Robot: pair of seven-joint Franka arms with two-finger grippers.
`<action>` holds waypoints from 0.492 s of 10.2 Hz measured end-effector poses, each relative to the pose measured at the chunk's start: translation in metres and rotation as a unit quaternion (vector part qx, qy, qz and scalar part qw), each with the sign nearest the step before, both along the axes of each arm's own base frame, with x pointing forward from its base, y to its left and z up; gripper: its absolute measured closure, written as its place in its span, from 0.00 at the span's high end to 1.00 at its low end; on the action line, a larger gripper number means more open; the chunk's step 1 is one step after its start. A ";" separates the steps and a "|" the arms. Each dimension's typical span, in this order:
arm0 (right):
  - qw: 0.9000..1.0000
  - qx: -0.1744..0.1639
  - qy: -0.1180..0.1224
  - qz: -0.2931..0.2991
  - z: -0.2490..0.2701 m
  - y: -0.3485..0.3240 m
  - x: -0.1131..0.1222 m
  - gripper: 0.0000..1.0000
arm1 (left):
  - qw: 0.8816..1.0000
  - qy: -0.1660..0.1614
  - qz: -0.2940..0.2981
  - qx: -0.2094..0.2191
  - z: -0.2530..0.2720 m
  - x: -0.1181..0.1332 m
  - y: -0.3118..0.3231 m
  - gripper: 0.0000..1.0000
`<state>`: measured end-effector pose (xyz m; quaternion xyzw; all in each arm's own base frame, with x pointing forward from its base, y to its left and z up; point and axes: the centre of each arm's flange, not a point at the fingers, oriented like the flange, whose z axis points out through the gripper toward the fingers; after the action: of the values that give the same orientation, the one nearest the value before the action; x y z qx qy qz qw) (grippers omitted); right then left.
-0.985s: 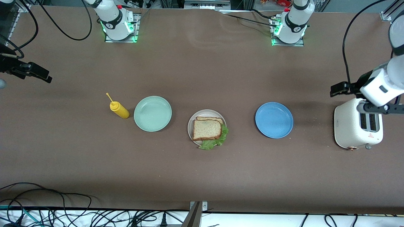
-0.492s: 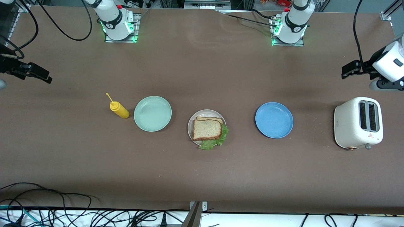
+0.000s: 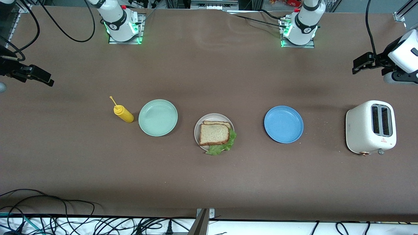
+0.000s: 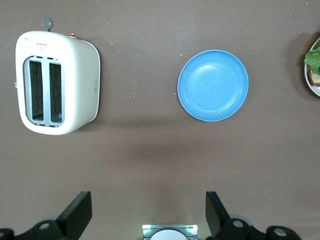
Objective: Make sandwich on beige plate with both arms
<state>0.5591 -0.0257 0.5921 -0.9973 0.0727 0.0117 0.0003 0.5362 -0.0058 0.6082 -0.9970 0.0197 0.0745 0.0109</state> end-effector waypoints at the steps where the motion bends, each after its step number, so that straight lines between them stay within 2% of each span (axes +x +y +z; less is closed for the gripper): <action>1: 1.000 0.000 0.000 0.000 0.000 0.000 0.000 1.00 | 1.000 -0.004 0.000 0.000 0.000 0.001 0.000 1.00; 5: 1.000 0.000 0.000 0.000 0.000 0.000 0.000 1.00 | 1.000 -0.008 -0.005 0.000 -0.004 0.006 -0.005 1.00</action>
<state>0.5591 -0.0257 0.5921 -0.9973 0.0727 0.0119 0.0003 0.5426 -0.0112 0.6043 -0.9975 0.0244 0.0661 0.0111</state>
